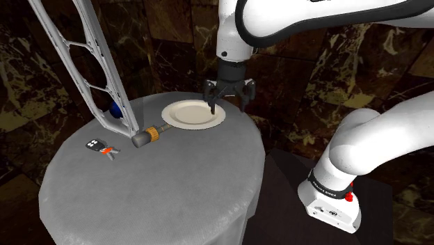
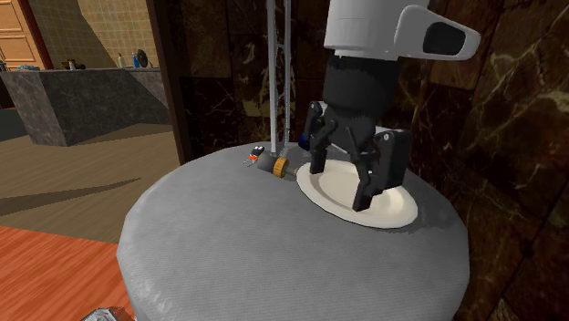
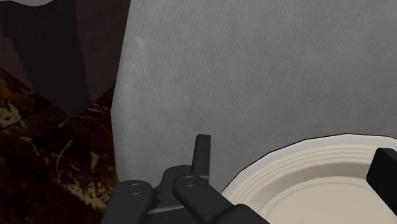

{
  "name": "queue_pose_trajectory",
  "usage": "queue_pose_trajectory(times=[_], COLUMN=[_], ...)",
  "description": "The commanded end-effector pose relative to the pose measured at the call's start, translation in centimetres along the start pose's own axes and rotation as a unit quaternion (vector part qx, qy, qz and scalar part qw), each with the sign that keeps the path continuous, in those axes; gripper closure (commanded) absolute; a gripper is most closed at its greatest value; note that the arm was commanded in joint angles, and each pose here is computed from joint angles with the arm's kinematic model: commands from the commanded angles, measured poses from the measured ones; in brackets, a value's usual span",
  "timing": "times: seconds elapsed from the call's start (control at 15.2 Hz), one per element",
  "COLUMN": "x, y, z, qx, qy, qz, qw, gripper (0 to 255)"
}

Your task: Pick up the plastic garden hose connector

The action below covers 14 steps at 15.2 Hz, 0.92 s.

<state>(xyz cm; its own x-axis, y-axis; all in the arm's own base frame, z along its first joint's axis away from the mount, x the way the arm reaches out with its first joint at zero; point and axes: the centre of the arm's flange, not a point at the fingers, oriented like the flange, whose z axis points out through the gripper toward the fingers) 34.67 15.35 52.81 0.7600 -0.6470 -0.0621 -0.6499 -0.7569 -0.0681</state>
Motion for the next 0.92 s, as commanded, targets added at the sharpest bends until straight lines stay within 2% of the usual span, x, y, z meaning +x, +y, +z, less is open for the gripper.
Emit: queue_pose_trajectory(times=[0.0,0.2,0.4,0.59,0.73,0.86], x=[-0.2,-0.1,0.6,1.9,3.0,4.3], y=[-2.6,-6.3,-10.0,-13.5,-15.8,-17.9], z=[0.8,1.8,2.8,3.8,4.4,5.1], qx=[0.003,0.007,0.010,0.013,0.015,0.018], qy=[0.003,0.009,0.014,0.019,0.023,0.026], qz=[0.053,0.125,0.196,0.266,0.313,0.358], qw=[0.9986,0.9921,0.9804,0.9636,0.9495,0.9332], gripper=[0,0,0,0,0,0])
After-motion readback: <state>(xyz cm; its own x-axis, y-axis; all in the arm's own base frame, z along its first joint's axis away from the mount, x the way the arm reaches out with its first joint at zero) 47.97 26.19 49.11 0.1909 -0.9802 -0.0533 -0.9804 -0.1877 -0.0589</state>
